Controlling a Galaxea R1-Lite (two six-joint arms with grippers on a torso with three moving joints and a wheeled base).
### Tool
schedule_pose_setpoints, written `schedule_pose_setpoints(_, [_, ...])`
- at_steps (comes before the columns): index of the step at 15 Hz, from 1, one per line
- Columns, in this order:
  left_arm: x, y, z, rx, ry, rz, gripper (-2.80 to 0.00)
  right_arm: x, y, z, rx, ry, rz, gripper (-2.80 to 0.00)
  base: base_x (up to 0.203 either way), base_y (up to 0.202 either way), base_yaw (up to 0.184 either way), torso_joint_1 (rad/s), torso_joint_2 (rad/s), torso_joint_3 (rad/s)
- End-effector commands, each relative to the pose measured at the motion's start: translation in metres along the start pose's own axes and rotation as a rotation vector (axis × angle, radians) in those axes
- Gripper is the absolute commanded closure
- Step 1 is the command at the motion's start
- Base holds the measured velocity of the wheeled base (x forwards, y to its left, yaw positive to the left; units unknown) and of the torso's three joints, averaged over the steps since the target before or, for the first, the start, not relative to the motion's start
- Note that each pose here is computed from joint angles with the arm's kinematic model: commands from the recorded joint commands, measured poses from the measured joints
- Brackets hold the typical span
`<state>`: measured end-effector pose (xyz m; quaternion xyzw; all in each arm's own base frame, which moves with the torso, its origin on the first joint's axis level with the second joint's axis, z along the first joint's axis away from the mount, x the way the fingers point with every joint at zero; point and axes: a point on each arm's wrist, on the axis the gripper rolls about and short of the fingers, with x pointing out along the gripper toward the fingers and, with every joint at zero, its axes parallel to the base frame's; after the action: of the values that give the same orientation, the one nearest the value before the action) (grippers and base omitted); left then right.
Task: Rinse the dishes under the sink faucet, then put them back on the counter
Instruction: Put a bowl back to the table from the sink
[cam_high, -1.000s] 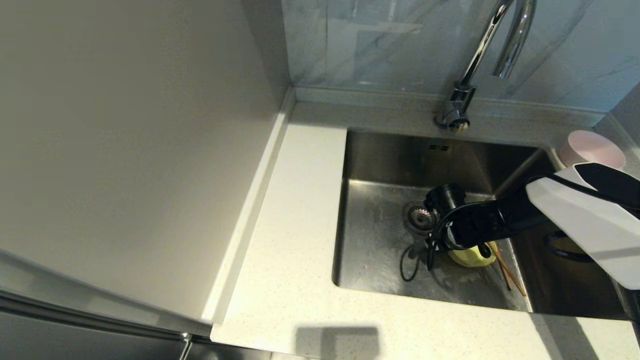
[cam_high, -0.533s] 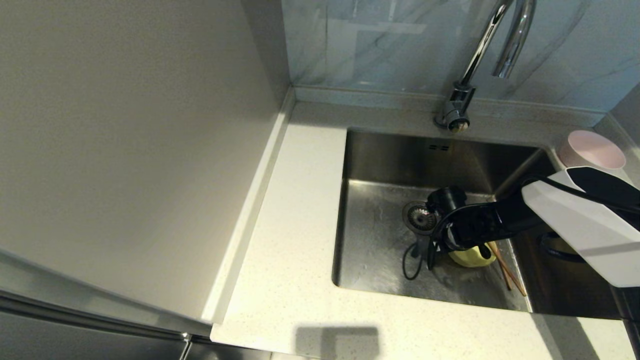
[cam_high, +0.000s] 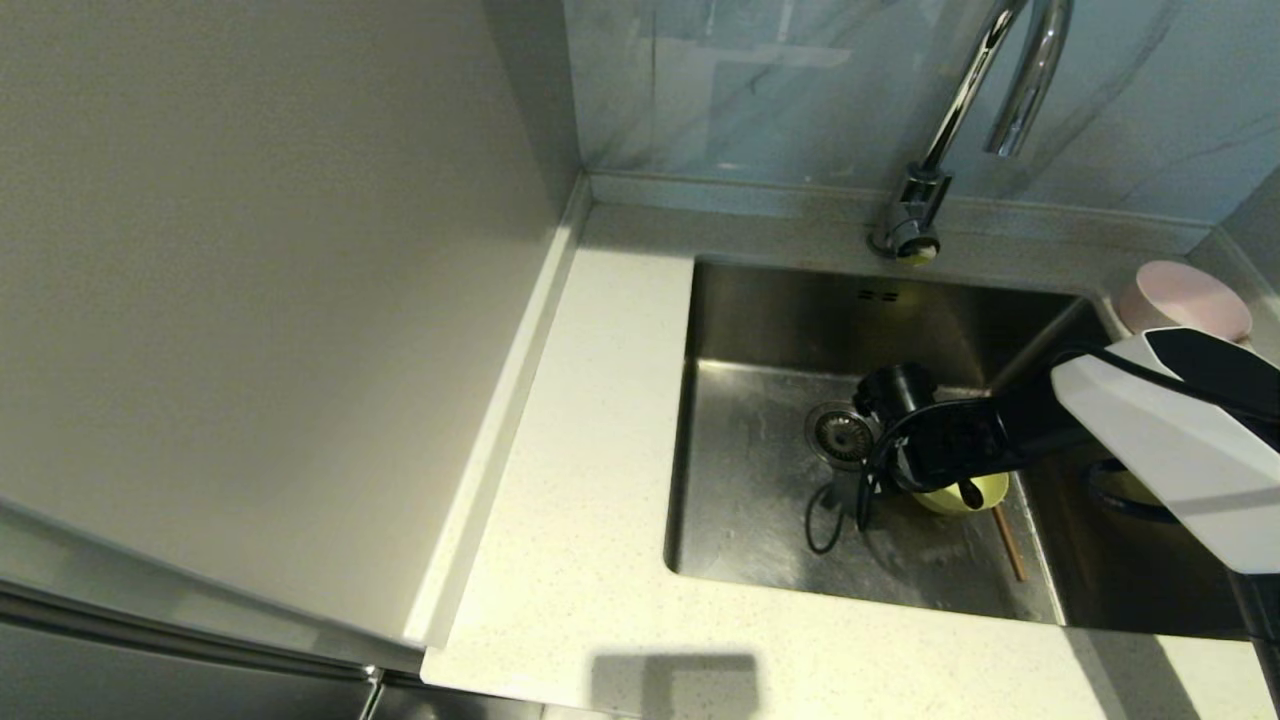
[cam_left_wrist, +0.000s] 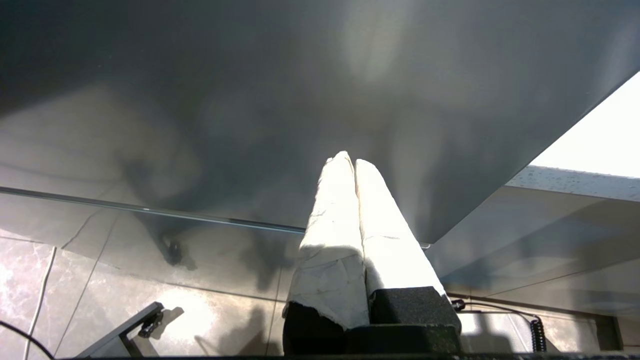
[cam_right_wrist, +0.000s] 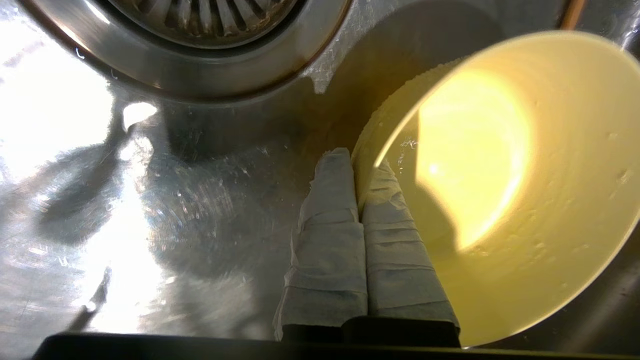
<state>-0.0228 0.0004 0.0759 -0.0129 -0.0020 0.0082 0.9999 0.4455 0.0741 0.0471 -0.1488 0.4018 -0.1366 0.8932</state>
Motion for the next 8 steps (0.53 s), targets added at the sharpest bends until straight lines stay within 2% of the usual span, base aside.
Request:
schedule_pose_setpoints(1, [0.000, 0.000, 0.000, 0.000, -0.004, 0.000, 0.00, -0.012, -0.007, 0.008, 0.017, -0.030, -0.002, 0.00, 0.000, 0.000, 0.000, 0.000, 0.00, 0.000])
schedule_pose_setpoints(6, [0.000, 0.000, 0.000, 0.000, -0.004, 0.000, 0.00, -0.044, -0.023, 0.021, 0.055, -0.088, 0.010, 0.00, 0.000, 0.000, 0.000, 0.000, 0.00, 0.000])
schedule_pose_setpoints(8, [0.000, 0.000, 0.000, 0.000, -0.004, 0.000, 0.00, -0.066, -0.033, 0.028, 0.078, -0.133, 0.057, 0.00, 0.000, 0.000, 0.000, 0.000, 0.00, 0.000])
